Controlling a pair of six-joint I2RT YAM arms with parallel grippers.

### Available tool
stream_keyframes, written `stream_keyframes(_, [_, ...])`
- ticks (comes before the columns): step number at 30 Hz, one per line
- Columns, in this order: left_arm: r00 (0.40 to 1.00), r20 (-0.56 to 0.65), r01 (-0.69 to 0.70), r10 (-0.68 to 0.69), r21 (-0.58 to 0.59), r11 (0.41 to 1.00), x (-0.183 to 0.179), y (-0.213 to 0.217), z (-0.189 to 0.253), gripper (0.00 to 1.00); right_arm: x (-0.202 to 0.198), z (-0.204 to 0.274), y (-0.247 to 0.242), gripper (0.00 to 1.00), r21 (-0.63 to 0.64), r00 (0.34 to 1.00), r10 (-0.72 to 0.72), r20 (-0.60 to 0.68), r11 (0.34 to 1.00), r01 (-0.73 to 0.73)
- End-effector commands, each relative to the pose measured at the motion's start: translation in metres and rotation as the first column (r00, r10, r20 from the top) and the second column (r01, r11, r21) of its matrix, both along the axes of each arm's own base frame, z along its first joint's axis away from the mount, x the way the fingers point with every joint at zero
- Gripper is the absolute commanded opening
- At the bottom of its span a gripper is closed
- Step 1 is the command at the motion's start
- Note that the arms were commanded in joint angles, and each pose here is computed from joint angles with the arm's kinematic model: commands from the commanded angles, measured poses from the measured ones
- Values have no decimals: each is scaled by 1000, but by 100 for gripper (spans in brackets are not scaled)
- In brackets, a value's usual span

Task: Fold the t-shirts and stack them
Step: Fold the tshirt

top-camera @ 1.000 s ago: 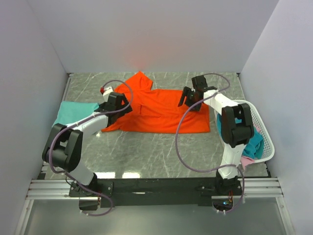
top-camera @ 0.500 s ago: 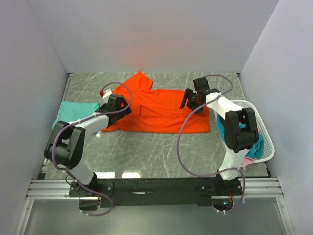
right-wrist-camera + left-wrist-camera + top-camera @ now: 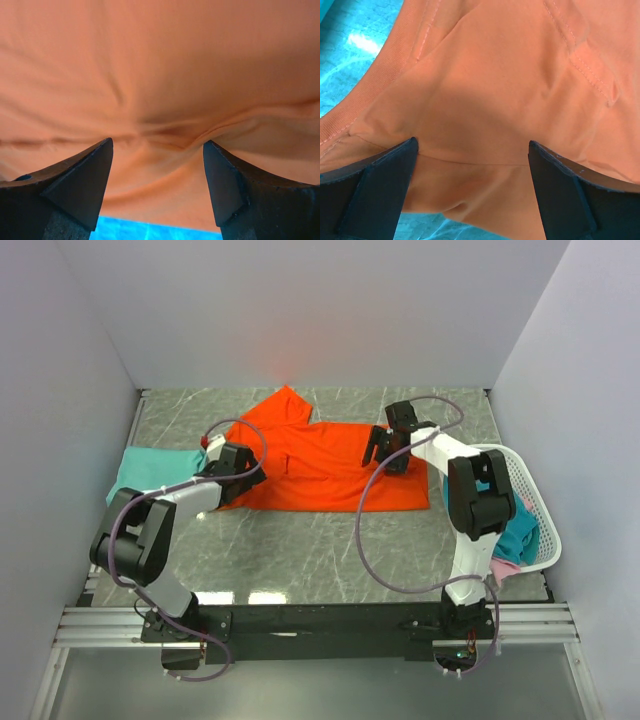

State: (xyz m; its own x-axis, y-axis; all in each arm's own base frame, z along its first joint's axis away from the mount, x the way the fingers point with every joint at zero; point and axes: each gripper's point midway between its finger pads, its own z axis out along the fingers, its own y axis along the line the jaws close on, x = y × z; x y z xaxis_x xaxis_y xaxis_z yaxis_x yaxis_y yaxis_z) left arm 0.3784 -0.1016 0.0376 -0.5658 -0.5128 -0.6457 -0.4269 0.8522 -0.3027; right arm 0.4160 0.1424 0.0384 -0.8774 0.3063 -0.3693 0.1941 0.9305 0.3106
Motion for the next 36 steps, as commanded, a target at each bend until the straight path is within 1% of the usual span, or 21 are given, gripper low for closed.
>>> stream_keyframes(1, [998, -24, -50, 50, 19, 999, -13, 15, -7, 99, 31, 12, -2, 79, -14, 998, -20, 59, 1000, 21])
stream_keyframes(5, [997, -30, -68, 69, 23, 997, -17, 21, -7, 100, 38, 13, -11, 79, -41, 998, -46, 49, 998, 48])
stream_keyframes(8, [997, -25, -70, 70, 17, 997, -19, 22, -3, 100, 38, 24, -14, 79, -48, 997, -42, 67, 998, 46])
stream_keyframes(11, [998, 7, -65, 65, -2, 998, -18, 20, 11, 99, 35, 47, -17, 79, -59, 993, -45, 105, 997, 51])
stream_keyframes(12, [998, 30, -62, 62, -17, 998, -18, 19, 20, 99, 32, 59, -20, 79, -59, 990, -50, 130, 997, 58])
stream_keyframes(14, [997, 51, -55, 56, -28, 998, -18, 18, 29, 99, 26, 69, -23, 79, -55, 987, -59, 152, 996, 68])
stream_keyframes(16, [995, 80, -51, 54, -40, 998, -15, 17, 41, 100, 11, 75, -24, 79, -40, 984, -69, 163, 996, 76])
stream_keyframes(17, [995, 88, -47, 51, -42, 998, -14, 16, 45, 99, -2, 63, -27, 79, -46, 988, -72, 134, 996, 79])
stream_keyframes(18, [995, 91, -40, 44, -42, 998, -12, 15, 46, 99, -5, 71, -25, 79, -29, 984, -77, 163, 996, 82])
stream_keyframes(20, [993, 110, -27, 32, -42, 999, -4, 11, 53, 99, -16, 63, -20, 79, -1, 988, -57, 141, 998, 58])
stream_keyframes(21, [994, 103, -21, 25, -37, 999, 1, 10, 49, 100, -23, 55, -18, 79, 3, 992, -49, 119, 999, 49])
stream_keyframes(23, [994, 107, -6, 11, -45, 999, 13, 3, 53, 100, -26, 48, -12, 79, 8, 994, -34, 106, 999, 33])
stream_keyframes(24, [997, 83, 1, 3, -42, 999, 17, 0, 46, 99, -29, 40, -10, 79, 2, 996, -22, 86, 1000, 22])
stream_keyframes(26, [995, 99, 32, -25, -63, 998, 26, -9, 46, 99, -31, 33, -3, 79, 4, 997, -3, 74, 1000, 3])
stream_keyframes(28, [996, 77, 39, -34, -68, 997, 29, -12, 34, 100, -29, 21, 1, 79, 9, 999, 8, 53, 1000, -8])
stream_keyframes(33, [999, 2, 42, -42, -77, 996, 23, -15, 8, 99, -36, -5, 7, 79, 20, 1000, 25, -11, 999, -25])
stream_keyframes(36, [998, -33, 49, -52, -93, 994, 5, -15, -7, 99, -53, -16, 0, 79, 5, 999, 15, -40, 1000, -14])
